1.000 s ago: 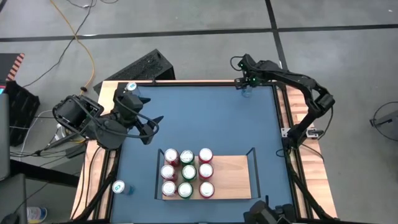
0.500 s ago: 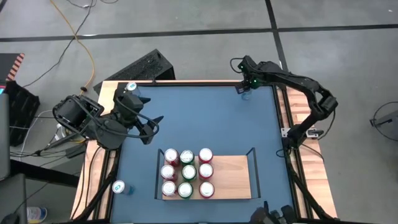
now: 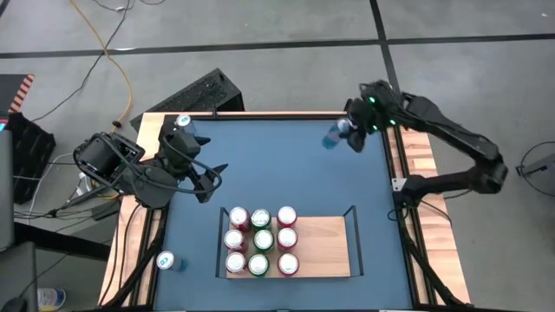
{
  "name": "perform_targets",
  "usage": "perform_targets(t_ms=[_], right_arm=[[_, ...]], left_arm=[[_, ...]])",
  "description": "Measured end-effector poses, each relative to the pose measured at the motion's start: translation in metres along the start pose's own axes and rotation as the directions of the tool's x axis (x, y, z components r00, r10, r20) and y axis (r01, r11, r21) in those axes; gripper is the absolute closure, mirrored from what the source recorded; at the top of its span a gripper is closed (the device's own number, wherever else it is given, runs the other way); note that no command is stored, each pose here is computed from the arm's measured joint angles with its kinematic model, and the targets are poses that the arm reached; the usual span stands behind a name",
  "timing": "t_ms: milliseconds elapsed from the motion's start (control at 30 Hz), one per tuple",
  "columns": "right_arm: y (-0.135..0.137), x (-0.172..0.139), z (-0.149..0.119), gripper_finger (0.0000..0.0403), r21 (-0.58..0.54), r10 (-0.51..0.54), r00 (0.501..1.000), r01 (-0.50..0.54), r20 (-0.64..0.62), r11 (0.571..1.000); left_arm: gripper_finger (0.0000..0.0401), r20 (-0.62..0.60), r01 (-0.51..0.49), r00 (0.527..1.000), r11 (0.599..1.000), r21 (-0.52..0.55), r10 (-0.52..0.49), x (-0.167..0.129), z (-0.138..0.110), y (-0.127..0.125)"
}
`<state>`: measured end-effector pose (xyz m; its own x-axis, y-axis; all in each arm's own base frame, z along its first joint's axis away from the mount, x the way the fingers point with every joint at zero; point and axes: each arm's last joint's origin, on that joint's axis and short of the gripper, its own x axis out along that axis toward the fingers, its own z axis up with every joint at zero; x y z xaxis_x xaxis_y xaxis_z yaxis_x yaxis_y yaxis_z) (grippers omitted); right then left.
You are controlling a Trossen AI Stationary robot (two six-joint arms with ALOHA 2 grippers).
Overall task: Place canned beverage on shelf
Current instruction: Put the top right blue soda can on the shelf aligned with the other left orange soda can
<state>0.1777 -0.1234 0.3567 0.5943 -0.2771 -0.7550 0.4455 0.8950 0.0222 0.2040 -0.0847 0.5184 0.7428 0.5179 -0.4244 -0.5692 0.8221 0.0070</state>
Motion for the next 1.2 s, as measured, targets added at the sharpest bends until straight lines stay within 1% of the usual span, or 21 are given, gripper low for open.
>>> perform_targets(t_ms=[100,200,333,400,500,633,733,800,933,1033,1133,1200], right_arm=[[0.022,-0.018,-0.007,0.0228,-0.087,0.071,0.997,-0.069,0.014,0.994],[0.046,-0.025,-0.014,0.0228,-0.190,0.151,0.988,-0.151,-0.011,0.970],[0.082,-0.026,-0.021,0.0228,-0.366,0.258,0.963,-0.268,-0.076,0.891],[0.099,-0.023,-0.024,0.0228,-0.428,0.285,0.952,-0.307,-0.115,0.850],[0.123,-0.017,-0.027,0.0228,-0.510,0.289,0.945,-0.324,-0.150,0.797],[0.154,-0.004,-0.034,0.0228,-0.632,0.284,0.932,-0.363,-0.227,0.684],[0.175,0.004,-0.038,0.0228,-0.694,0.277,0.915,-0.404,-0.294,0.596],[0.190,0.005,-0.035,0.0228,-0.737,0.282,0.907,-0.419,-0.313,0.530],[0.215,0.003,-0.026,0.0228,-0.817,0.294,0.895,-0.432,-0.336,0.383],[0.230,0.005,-0.015,0.0228,-0.839,0.329,0.878,-0.447,-0.346,0.310],[0.241,0.011,-0.007,0.0228,-0.845,0.359,0.857,-0.471,-0.370,0.253],[0.248,0.018,-0.006,0.0228,-0.858,0.352,0.851,-0.475,-0.390,0.195]], left_arm=[[0.0048,0.000,0.000,1.000,1.000,0.028,0.000,0.000,0.000,0.000],[0.0048,0.000,0.000,1.000,0.999,0.043,0.000,0.000,0.000,0.000],[0.0048,0.000,0.000,1.000,0.998,0.062,0.000,0.000,0.000,0.000],[0.0048,0.000,0.000,1.000,0.998,0.066,0.000,0.000,0.000,0.000],[0.0048,0.000,0.000,1.000,0.998,0.067,0.000,0.000,0.000,0.000],[0.0048,0.000,0.000,1.000,0.998,0.067,0.000,0.000,0.000,0.000],[0.0048,0.000,0.000,1.000,0.998,0.067,0.000,0.000,0.000,0.000],[0.0048,-0.004,0.006,1.000,0.998,0.066,-0.005,0.000,0.000,0.000],[0.0048,-0.016,0.020,1.000,0.998,0.066,-0.019,0.000,0.000,-0.001],[0.0048,-0.016,0.020,1.000,0.998,0.066,-0.019,0.000,0.000,-0.001],[0.0048,-0.017,0.020,1.000,0.998,0.067,-0.019,0.000,0.000,-0.001],[0.0048,-0.020,0.025,1.000,0.997,0.067,-0.023,0.000,-0.001,-0.001]])
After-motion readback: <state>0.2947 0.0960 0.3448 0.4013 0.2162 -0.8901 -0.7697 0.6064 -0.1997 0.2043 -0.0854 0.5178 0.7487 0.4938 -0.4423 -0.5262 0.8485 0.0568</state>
